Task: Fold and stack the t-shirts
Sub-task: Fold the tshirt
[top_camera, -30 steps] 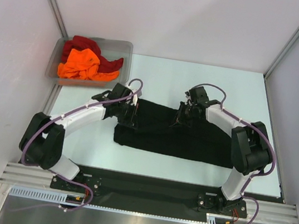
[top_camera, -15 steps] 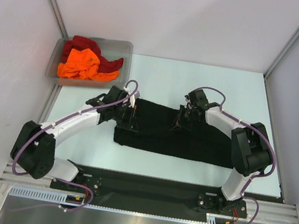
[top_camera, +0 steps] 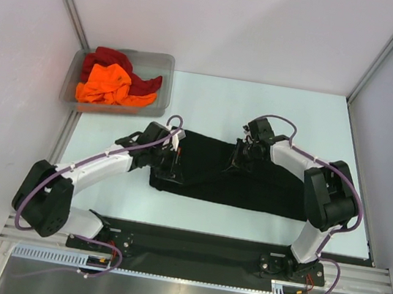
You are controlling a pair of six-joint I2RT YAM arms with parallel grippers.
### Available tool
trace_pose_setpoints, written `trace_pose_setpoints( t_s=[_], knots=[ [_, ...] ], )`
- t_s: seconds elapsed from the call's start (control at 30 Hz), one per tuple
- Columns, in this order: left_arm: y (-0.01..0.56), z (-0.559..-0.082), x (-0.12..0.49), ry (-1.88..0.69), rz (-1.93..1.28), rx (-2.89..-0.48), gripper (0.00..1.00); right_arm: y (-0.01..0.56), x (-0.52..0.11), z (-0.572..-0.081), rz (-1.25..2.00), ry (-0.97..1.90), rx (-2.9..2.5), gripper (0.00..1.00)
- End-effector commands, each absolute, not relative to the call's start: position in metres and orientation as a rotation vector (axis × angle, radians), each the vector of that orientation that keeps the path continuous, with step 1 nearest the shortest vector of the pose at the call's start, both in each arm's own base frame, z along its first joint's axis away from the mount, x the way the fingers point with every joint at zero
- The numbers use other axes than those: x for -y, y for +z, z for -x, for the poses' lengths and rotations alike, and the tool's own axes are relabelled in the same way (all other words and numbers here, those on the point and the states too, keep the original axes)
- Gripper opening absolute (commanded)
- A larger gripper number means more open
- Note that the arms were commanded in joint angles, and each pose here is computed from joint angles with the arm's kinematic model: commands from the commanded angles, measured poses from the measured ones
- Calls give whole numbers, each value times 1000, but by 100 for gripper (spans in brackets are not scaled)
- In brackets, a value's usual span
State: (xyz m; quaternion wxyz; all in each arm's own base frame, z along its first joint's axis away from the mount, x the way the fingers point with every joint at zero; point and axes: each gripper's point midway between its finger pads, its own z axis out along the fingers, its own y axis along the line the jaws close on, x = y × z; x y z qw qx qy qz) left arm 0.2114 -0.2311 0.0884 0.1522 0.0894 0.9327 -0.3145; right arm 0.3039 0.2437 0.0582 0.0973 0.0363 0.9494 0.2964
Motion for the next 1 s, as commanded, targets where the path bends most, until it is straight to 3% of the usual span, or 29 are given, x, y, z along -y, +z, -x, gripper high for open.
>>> trace_pose_setpoints(
  t_s=[0.0,0.23,0.57,0.97],
  knots=[
    [97,-205,232,-936,-251,-2646,0,67,-238,-312,-100,860,-2764,2],
    [88,-221,228,-819,-308,-2677,0,69,-239,-316,-102,872,-2752,2],
    [125,-308,246,-691,-345,-2597,0,79,-241,-337,-113,923,-2722,3],
    [100,-386,244,-645,-264,-2664,0,65,-231,-375,-158,964,-2730,3]
  ],
)
